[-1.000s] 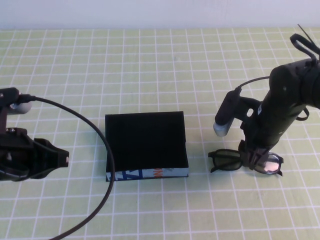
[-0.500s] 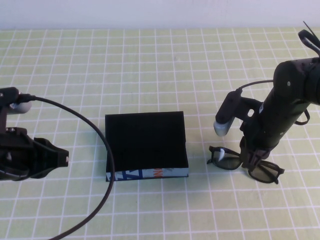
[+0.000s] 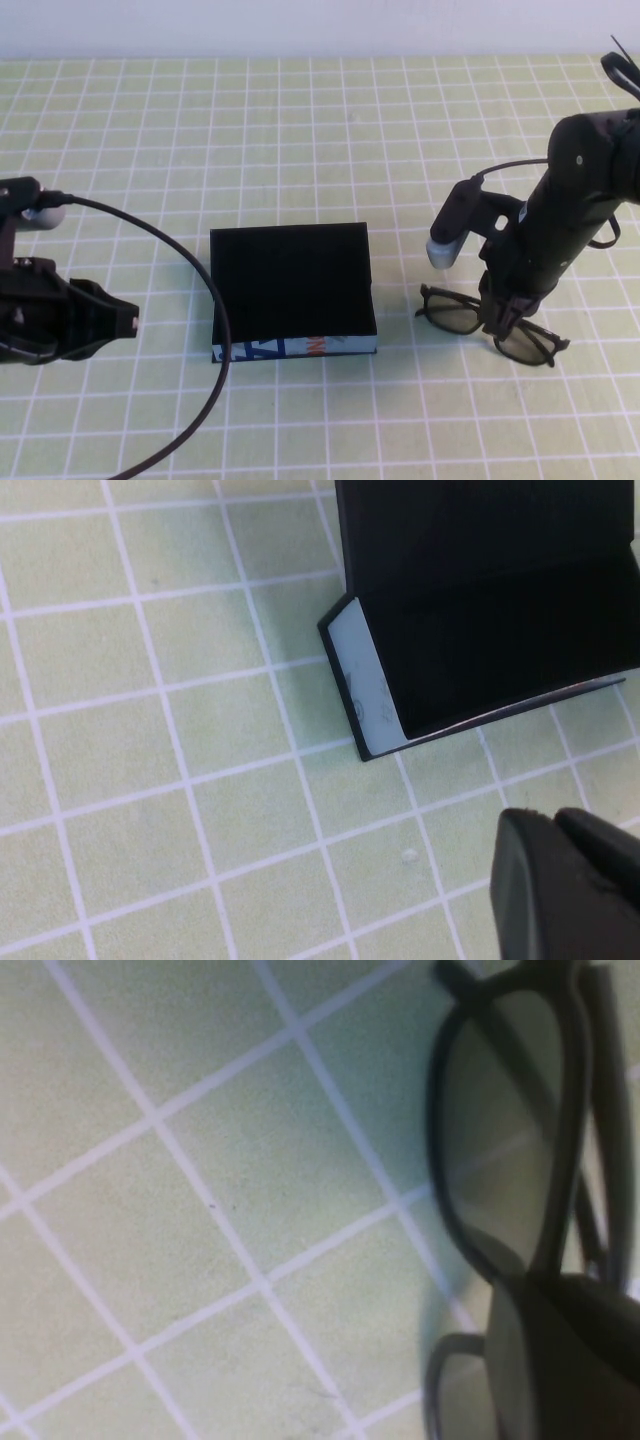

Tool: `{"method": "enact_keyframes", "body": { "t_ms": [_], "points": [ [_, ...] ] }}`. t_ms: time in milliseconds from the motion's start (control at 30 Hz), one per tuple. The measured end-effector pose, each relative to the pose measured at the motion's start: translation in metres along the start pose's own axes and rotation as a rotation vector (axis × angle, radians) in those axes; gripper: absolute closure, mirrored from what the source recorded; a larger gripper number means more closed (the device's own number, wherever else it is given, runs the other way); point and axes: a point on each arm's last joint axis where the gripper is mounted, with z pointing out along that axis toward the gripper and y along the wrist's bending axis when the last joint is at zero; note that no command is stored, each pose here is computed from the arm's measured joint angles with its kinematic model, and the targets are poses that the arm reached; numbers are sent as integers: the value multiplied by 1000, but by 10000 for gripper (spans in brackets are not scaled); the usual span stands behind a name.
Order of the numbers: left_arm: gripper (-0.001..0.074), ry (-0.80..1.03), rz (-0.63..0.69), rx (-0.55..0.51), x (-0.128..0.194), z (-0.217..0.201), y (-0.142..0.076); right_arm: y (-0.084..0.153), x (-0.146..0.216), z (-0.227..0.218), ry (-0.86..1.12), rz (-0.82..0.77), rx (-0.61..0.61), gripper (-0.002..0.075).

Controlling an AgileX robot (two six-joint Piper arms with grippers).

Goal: Return glasses to glasses case
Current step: Pick up the glasses from the table, then place the glasses in the glasses case

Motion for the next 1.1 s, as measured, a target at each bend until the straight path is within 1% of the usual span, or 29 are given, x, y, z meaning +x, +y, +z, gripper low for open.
{"method": "enact_keyframes", "body": {
  "t_ms": [333, 467, 567, 667, 767, 933, 1100],
  "points": [
    [738, 30, 6, 15, 3, 0, -1, -7, -26, -38, -81, -26, -14, 727],
    [738, 37, 15, 19, 3, 0, -2, -5, -38, -58, -103, -60, -28, 727],
    [738, 39, 18, 20, 4, 0, -2, 6, -54, -74, -130, -119, -27, 727],
    [738, 43, 23, 22, 4, 0, -2, 26, -73, -88, -165, -203, -30, 727],
    [738, 43, 26, 22, 4, 0, -2, 47, -94, -93, -191, -288, -41, 727],
    [738, 43, 28, 22, 4, 0, -2, 71, -125, -79, -204, -387, -66, 727],
    [738, 54, 32, 28, 5, 0, -2, 79, -141, -55, -184, -417, -93, 727]
  ]
}}
